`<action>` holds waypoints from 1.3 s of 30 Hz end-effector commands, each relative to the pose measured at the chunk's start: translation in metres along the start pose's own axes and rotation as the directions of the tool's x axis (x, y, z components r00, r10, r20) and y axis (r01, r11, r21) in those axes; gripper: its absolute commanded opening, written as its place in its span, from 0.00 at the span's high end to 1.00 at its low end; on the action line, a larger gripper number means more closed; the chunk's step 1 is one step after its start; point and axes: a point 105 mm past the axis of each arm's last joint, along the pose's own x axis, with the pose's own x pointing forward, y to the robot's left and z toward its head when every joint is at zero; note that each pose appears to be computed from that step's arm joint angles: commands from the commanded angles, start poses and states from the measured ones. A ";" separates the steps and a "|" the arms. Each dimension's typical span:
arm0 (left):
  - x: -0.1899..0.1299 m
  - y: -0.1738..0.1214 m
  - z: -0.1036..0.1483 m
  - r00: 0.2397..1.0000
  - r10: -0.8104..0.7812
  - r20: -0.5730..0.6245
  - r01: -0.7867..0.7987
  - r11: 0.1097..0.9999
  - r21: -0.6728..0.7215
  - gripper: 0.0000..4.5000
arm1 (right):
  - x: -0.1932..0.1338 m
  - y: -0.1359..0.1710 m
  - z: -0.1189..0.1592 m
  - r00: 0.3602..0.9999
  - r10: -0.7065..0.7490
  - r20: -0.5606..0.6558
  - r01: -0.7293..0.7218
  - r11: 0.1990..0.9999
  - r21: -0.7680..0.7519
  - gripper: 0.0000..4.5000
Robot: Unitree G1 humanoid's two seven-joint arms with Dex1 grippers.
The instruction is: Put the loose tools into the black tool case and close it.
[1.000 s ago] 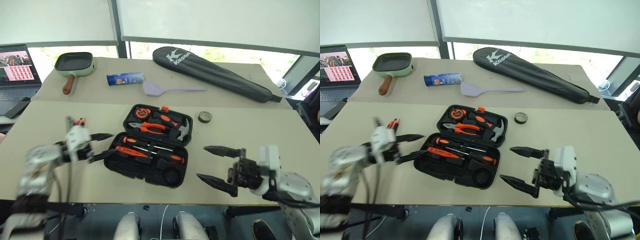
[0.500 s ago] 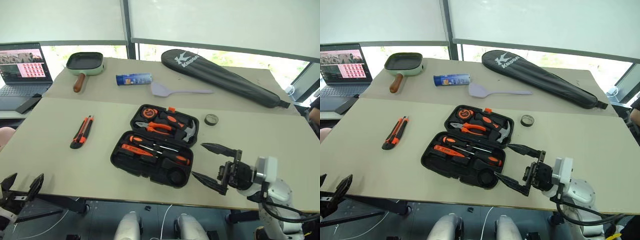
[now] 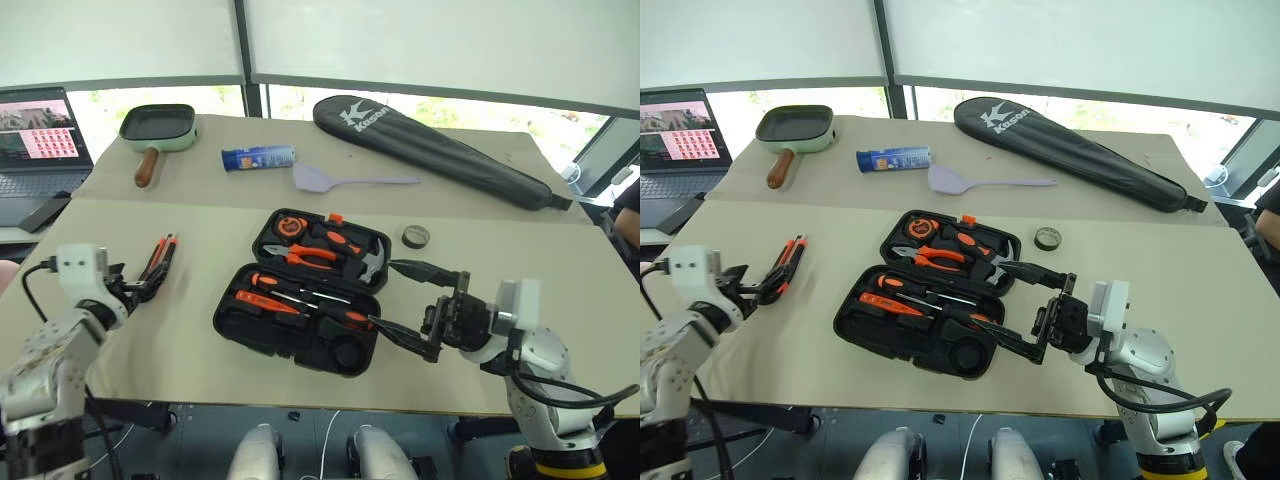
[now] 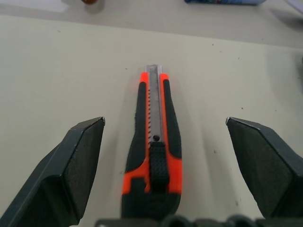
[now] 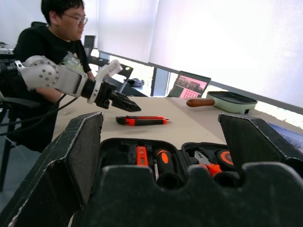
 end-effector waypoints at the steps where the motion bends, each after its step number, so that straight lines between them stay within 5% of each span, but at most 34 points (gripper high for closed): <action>1: 0.016 -0.005 -0.007 0.999 -0.013 -0.048 0.014 0.999 0.030 0.02 | 0.001 0.001 0.003 1.000 -0.015 0.019 0.015 1.000 -0.017 0.00; 4: 0.024 -0.001 -0.017 0.992 0.016 -0.122 -0.011 0.999 0.045 0.02 | 0.000 0.002 0.002 1.000 -0.024 0.019 0.024 1.000 -0.010 0.00; 12: 0.027 -0.010 -0.015 0.991 -0.081 -0.105 0.086 0.995 0.051 0.60 | -0.004 0.006 0.000 0.999 -0.038 0.014 0.038 0.999 0.019 0.00; 17: 0.013 -0.018 0.030 0.939 -0.331 0.093 0.305 0.926 0.221 0.60 | -0.009 0.010 0.008 1.000 -0.002 0.015 0.002 0.999 -0.041 0.00; 19: -0.007 -0.040 0.049 0.805 -0.589 0.072 0.525 0.764 0.375 0.60 | -0.009 0.017 0.012 0.997 0.071 -0.013 -0.072 0.995 -0.068 0.00; 22: -0.039 -0.080 0.047 0.513 -0.846 -0.143 0.770 0.380 0.513 0.60 | -0.016 0.020 0.012 0.989 0.128 -0.074 -0.131 0.991 -0.032 0.00; 27: -0.064 -0.116 0.027 0.200 -0.873 -0.444 0.856 -0.066 0.513 0.60 | -0.030 0.024 0.005 0.973 0.160 -0.164 -0.154 0.987 0.047 0.00; 31: -0.061 -0.143 0.010 0.089 -0.810 -0.580 0.824 -0.267 0.499 0.60 | -0.034 0.030 -0.001 0.963 0.168 -0.211 -0.148 0.983 0.106 0.00; 39: -0.045 -0.160 -0.017 0.058 -0.696 -0.716 0.808 -0.389 0.443 0.60 | -0.038 0.041 -0.002 0.958 0.167 -0.234 -0.131 0.978 0.164 0.00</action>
